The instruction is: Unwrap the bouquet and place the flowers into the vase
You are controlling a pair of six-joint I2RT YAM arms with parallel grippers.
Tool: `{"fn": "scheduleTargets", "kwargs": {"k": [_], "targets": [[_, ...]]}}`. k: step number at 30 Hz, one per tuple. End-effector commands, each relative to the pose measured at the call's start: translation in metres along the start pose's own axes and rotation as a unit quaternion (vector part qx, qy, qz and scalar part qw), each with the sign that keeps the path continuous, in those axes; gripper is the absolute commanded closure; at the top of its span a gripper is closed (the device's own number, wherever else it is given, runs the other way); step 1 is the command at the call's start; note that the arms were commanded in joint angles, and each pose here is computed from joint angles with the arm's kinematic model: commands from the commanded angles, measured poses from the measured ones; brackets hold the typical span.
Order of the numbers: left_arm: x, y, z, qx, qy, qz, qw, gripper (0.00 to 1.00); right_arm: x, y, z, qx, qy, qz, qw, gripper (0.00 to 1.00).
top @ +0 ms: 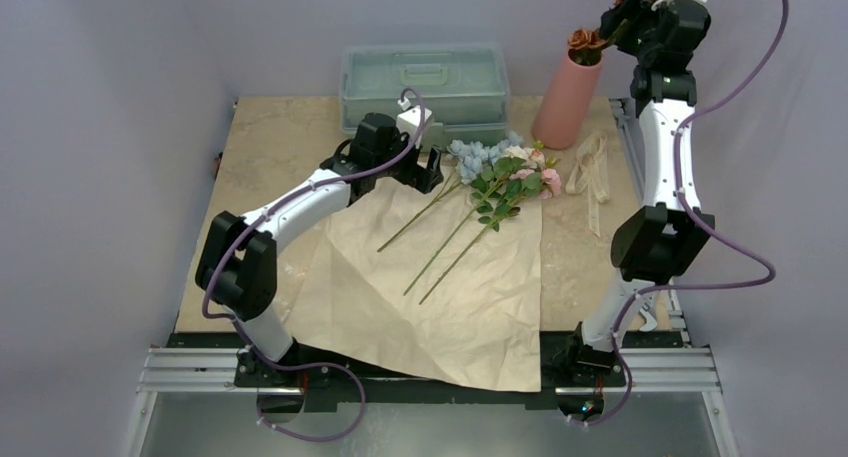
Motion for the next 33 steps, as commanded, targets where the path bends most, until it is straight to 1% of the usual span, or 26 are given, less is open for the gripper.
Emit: {"fn": "scheduleTargets", "kwargs": {"k": [1, 6, 9, 12, 15, 18, 21, 23, 27, 33], "targets": [[0.008, 0.004, -0.002, 0.014, 0.031, -0.012, 0.999, 0.0, 0.015, -0.032, -0.029, -0.031, 0.003, -0.027, 0.999, 0.19], [0.001, 0.007, 0.014, 0.038, 0.046, 0.016, 0.998, 0.0, 0.028, -0.073, -0.035, -0.035, -0.007, -0.057, 0.998, 0.16], [-0.013, 0.012, 0.024, 0.044, 0.071, 0.038, 0.996, 0.0, 0.036, -0.096, -0.028, -0.028, -0.012, -0.077, 0.997, 0.09], [-0.025, 0.024, 0.034, 0.051, 0.083, 0.043, 0.994, 0.01, 0.042, -0.115, -0.016, -0.015, -0.008, -0.094, 0.995, 0.06], [-0.023, 0.039, 0.041, 0.054, 0.081, 0.018, 0.995, 0.11, 0.044, -0.13, 0.007, 0.015, -0.004, -0.103, 0.995, 0.04], [-0.01, 0.054, 0.042, 0.053, 0.063, -0.024, 0.996, 0.21, 0.048, -0.145, 0.024, 0.035, -0.001, -0.12, 0.992, 0.04], [0.006, 0.063, 0.043, 0.054, 0.068, -0.063, 0.994, 0.3, 0.054, -0.157, 0.036, 0.048, -0.005, -0.14, 0.989, 0.04], [0.014, 0.069, 0.049, 0.064, 0.072, -0.081, 0.992, 0.32, 0.057, -0.162, 0.041, 0.054, -0.014, -0.15, 0.987, 0.04], [0.033, 0.081, 0.07, 0.104, 0.087, -0.115, 0.984, 0.35, 0.058, -0.169, 0.052, 0.069, -0.016, -0.157, 0.985, 0.04], [0.048, 0.094, 0.09, 0.131, 0.09, -0.137, 0.978, 0.42, 0.059, -0.168, 0.052, 0.072, -0.015, -0.159, 0.985, 0.04]]}}
Point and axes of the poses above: each gripper's point midway between its finger pads, its own y axis out along the fingers, its own x axis along the line the jaws close on, z = x × y, the point moved 1 cm from there along -y, back along the fingers, and after that the axes turned 10 degrees about -y, right-handed, at the moved point
